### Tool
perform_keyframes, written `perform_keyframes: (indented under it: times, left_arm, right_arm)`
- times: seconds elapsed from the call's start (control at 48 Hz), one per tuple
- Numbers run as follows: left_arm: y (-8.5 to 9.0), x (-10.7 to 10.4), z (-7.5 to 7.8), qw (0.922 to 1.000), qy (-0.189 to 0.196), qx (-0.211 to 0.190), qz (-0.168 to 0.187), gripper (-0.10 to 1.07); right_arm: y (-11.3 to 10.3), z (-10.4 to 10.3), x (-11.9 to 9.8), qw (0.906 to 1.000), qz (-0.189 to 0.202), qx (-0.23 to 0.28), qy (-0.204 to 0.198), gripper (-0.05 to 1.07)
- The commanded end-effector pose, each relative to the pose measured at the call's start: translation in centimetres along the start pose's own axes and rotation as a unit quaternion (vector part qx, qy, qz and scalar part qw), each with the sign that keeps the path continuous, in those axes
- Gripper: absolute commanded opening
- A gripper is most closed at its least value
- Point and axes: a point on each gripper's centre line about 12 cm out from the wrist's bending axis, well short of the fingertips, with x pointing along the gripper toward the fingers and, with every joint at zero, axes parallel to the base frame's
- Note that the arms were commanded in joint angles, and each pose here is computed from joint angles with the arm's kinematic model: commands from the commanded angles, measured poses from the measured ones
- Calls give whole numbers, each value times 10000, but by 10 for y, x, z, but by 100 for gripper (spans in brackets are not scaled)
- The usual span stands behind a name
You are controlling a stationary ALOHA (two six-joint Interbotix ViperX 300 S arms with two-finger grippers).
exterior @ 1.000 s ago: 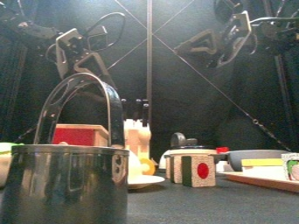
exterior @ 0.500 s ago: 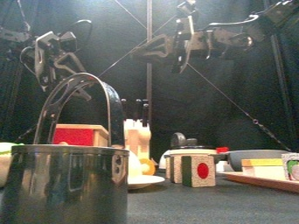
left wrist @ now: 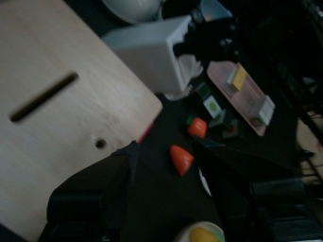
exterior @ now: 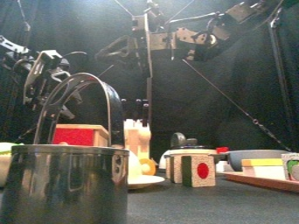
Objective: Open drawer
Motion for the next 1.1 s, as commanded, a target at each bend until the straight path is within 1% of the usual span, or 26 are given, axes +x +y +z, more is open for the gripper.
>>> perform_keyframes:
  times: [0.0, 0.104, 0.188, 0.292, 0.375, 0.458, 0.562, 0.646, 0.708, 0.812, 0.896, 1.0, 1.083]
  left_arm:
    - [-8, 0, -4, 9997, 177, -129, -141, 86]
    - [-9, -2, -10, 9996, 212, 0, -191, 86]
    - [-4, -5, -12, 9998, 75, 43, -185, 86]
    - [3, -8, -16, 9998, -134, -62, -157, 86]
    - [8, -9, -18, 9994, -240, -196, -121, 86]
    - [10, -8, -22, 9994, -213, -252, -99, 86]
    - [9, -8, -23, 9994, -225, -240, -124, 86]
    - [11, -7, -26, 9995, -169, -230, -97, 86]
    - [12, -6, -29, 9997, -109, -204, -70, 86]
    - [19, -4, -37, 10000, -19, -45, 41, 86]
    - [24, -2, -38, 9999, -84, 30, 132, 86]
    - [24, 2, -34, 9996, -206, -46, 183, 86]
    - [23, 5, -35, 9996, -145, -126, 222, 86]
  right_arm:
    - [-21, 23, 8, 9996, -259, 103, -59, 27]
    - [-35, 23, 13, 9979, -454, 237, 392, 27]
    - [-48, 26, 16, 9953, -591, 316, 692, 27]
    - [-62, 33, 19, 9935, -714, 307, 832, 27]
    - [-77, 32, 24, 9912, -848, 310, 964, 27]
    - [-90, 32, 30, 9895, -953, 300, 1040, 26]
    - [-107, 32, 36, 9864, -1088, 278, 1204, 25]
    - [-123, 32, 41, 9825, -1211, 297, 1383, 23]
    - [-130, 33, 44, 9804, -1265, 313, 1479, 22]
    - [-138, 34, 51, 9771, -1303, 288, 1658, 20]
    - [-140, 31, 58, 9749, -1288, 261, 1799, 18]
    - [-140, 18, 68, 9705, -1250, 241, 2048, 15]
    - [-141, 10, 73, 9677, -1250, 242, 2176, 13]
